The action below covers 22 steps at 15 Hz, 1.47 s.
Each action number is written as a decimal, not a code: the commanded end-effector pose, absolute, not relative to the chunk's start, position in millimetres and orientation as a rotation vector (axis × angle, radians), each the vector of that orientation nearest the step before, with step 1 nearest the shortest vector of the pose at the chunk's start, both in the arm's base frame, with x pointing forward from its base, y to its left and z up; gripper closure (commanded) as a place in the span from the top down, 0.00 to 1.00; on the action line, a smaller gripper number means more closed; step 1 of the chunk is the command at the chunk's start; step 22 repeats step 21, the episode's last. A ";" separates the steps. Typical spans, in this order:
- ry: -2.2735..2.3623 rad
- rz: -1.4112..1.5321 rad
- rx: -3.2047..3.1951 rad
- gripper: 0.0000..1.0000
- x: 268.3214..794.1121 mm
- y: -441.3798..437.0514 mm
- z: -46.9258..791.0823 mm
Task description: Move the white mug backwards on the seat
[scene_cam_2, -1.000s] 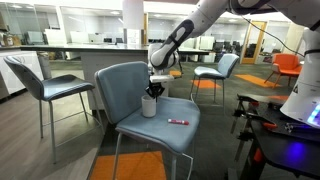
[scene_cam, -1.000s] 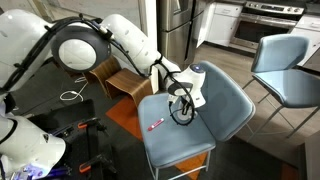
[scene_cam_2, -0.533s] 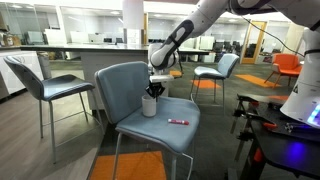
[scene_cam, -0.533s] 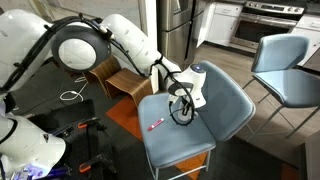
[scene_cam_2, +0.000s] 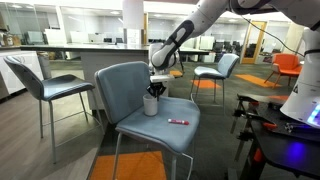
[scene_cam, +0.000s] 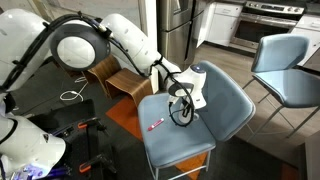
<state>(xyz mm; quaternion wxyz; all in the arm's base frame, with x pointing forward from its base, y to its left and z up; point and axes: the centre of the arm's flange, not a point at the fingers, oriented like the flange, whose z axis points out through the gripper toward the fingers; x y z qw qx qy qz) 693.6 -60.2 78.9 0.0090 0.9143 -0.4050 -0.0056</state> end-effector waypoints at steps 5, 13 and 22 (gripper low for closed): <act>-1.253 -0.059 2.855 0.61 677.1 -57.3 100.8; -1.110 -0.024 2.937 1.00 655.9 -40.6 180.6; -0.814 -0.135 2.987 1.00 623.7 -16.0 220.3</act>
